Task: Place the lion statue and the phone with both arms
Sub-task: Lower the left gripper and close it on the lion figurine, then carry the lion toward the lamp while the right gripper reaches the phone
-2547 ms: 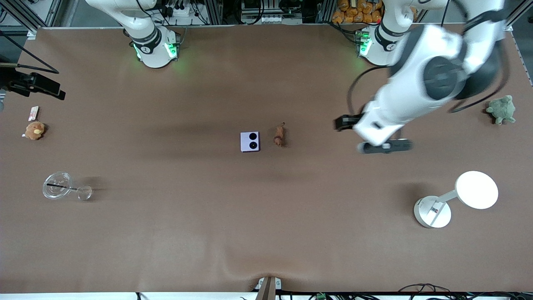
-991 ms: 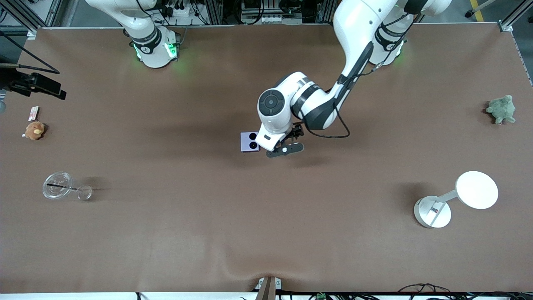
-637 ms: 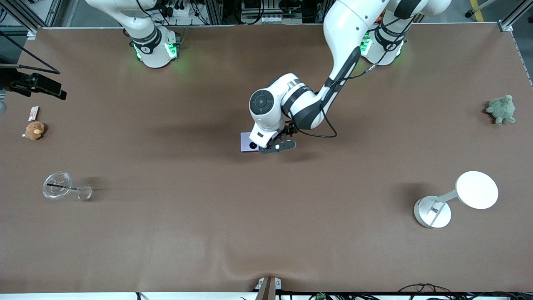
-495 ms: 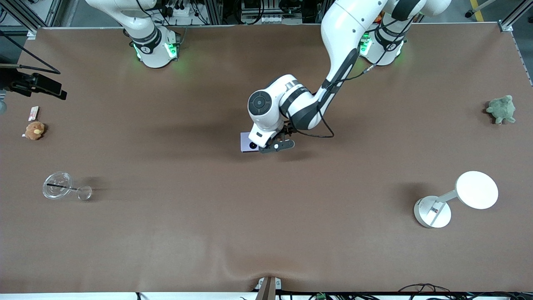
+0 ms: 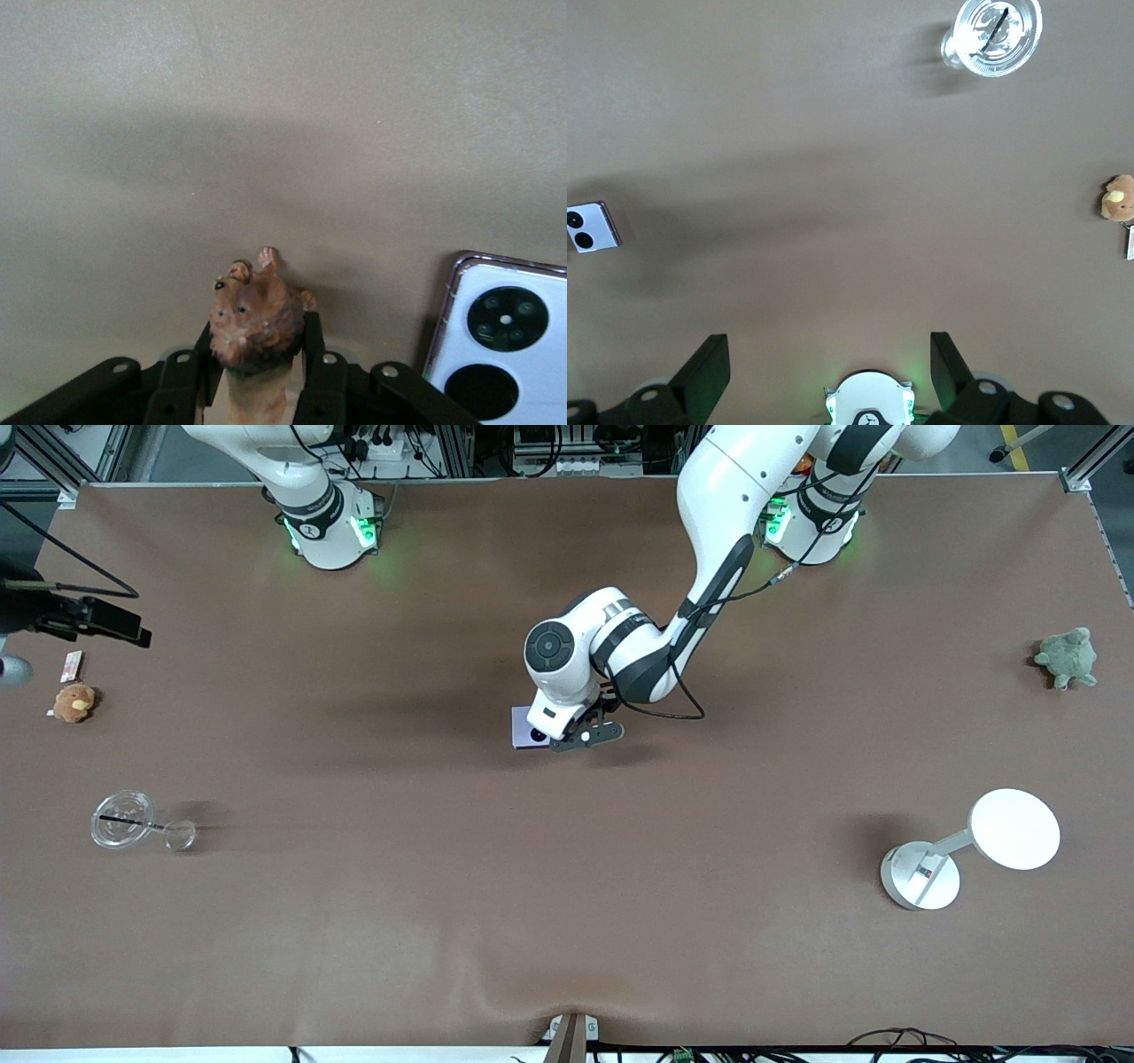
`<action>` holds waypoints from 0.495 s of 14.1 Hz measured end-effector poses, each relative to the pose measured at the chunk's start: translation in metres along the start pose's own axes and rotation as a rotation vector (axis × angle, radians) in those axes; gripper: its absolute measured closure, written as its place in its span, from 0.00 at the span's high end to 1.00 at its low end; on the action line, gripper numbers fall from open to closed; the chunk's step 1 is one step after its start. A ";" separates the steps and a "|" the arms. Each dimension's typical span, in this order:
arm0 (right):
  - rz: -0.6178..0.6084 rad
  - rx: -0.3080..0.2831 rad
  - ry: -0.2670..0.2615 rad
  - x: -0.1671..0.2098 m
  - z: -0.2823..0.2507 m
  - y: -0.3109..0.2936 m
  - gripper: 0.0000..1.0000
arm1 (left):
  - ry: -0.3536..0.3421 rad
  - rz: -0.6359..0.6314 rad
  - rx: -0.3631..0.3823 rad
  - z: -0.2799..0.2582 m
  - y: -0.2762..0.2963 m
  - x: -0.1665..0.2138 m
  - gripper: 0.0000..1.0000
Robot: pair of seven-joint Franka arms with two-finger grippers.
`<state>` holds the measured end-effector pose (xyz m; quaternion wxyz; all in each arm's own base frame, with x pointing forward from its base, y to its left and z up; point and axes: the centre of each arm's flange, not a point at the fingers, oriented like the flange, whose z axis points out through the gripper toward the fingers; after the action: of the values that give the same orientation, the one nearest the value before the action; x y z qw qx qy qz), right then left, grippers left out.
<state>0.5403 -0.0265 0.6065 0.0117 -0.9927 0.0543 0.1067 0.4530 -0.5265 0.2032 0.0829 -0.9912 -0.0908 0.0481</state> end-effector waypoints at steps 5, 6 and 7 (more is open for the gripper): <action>-0.023 -0.009 -0.055 0.020 0.027 -0.013 1.00 | 0.087 -0.103 -0.067 -0.063 -0.028 0.057 0.38; -0.035 -0.013 -0.072 0.026 0.036 -0.020 1.00 | 0.109 -0.140 -0.080 -0.082 -0.049 0.081 0.38; -0.050 -0.018 -0.087 0.031 0.045 -0.029 1.00 | 0.121 -0.163 -0.088 -0.098 -0.075 0.108 0.38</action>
<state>0.5644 0.0011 0.5564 0.0079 -0.9883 0.0280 0.1498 0.5568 -0.4492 0.3040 0.0482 -0.9844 -0.1678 -0.0227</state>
